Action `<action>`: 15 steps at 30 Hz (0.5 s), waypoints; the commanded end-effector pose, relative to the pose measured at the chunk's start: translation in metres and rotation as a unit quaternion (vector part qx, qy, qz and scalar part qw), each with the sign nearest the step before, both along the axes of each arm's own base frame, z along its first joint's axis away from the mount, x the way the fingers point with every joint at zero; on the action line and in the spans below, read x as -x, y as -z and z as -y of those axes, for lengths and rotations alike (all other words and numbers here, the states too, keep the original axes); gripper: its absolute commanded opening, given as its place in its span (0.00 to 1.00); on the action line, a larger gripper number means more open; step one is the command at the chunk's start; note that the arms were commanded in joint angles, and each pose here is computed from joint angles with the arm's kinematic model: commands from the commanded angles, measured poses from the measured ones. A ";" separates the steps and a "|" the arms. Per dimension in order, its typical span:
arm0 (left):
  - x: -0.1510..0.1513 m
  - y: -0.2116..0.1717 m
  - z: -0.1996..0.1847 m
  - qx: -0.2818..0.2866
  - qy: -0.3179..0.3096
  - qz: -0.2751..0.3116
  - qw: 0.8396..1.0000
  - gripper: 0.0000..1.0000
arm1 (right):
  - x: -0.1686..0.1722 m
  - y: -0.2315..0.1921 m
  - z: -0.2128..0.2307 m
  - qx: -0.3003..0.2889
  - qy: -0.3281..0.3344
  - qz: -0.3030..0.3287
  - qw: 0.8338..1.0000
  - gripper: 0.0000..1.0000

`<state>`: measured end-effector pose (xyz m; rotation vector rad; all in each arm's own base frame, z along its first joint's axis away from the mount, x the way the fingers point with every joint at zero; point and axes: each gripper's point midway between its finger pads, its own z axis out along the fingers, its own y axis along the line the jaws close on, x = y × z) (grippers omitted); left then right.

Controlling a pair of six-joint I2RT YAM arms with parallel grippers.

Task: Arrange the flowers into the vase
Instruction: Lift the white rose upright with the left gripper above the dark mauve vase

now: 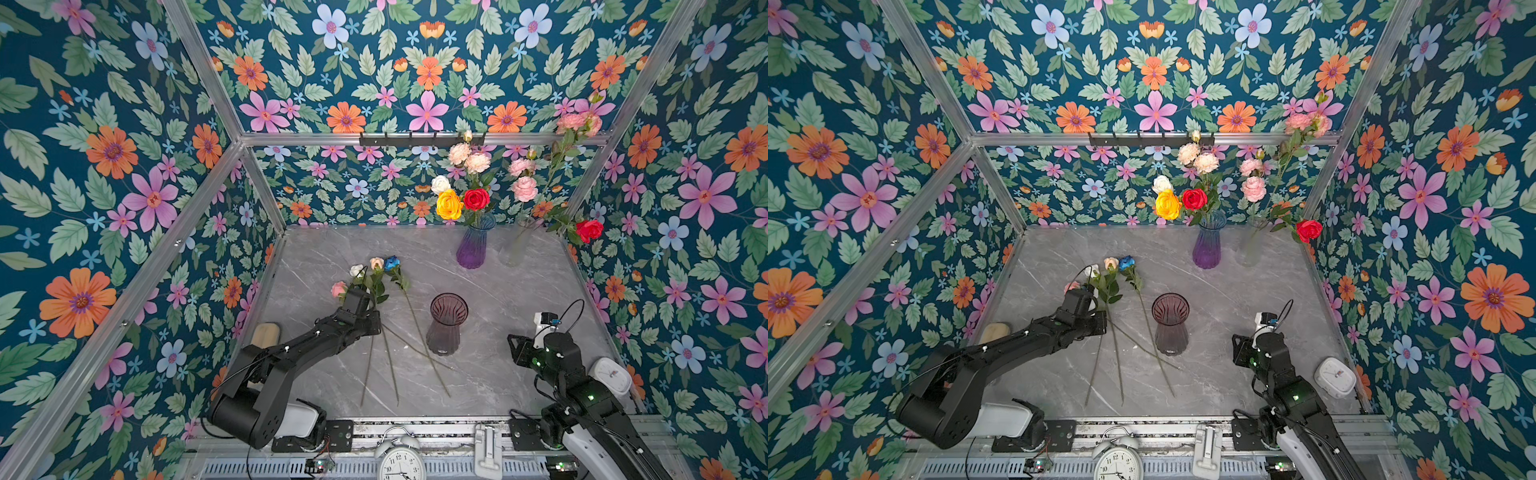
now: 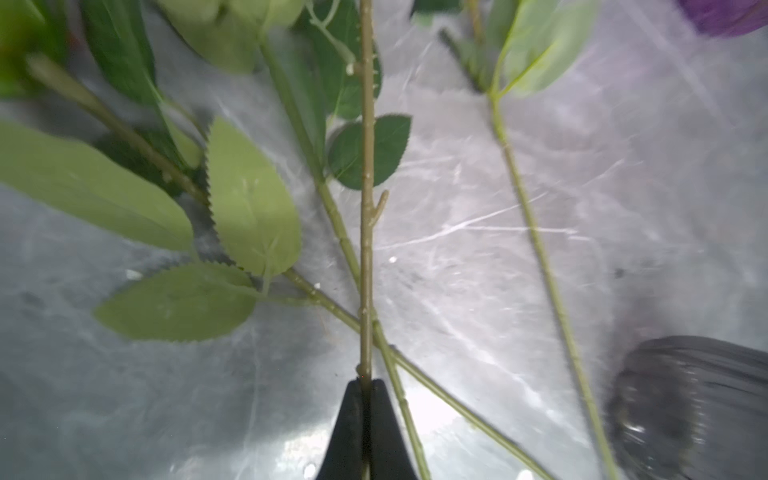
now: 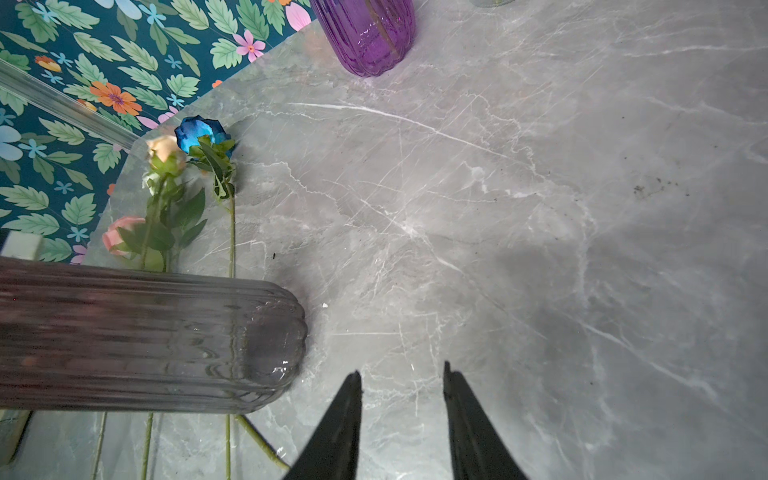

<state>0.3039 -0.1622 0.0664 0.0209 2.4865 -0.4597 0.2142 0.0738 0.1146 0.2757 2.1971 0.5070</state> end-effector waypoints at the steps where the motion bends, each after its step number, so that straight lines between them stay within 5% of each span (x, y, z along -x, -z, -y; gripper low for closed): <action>1: -0.002 -0.029 0.001 0.014 -0.001 0.025 1.000 0.00 | 0.000 0.000 0.002 0.003 0.004 0.000 1.000 0.36; 6: -0.001 -0.105 0.008 0.071 0.013 0.106 0.992 0.00 | 0.001 0.000 0.001 0.002 0.003 0.002 1.000 0.36; 10: 0.009 -0.179 0.014 0.136 0.040 0.198 0.970 0.00 | 0.001 -0.001 0.002 0.001 0.003 0.004 1.000 0.36; 13: 0.024 -0.242 0.024 0.202 0.078 0.271 0.938 0.00 | 0.001 -0.001 0.002 0.000 0.002 0.005 1.000 0.36; 15: 0.038 -0.287 0.032 0.257 0.111 0.326 0.903 0.00 | 0.001 -0.001 0.002 0.001 0.003 0.004 1.000 0.36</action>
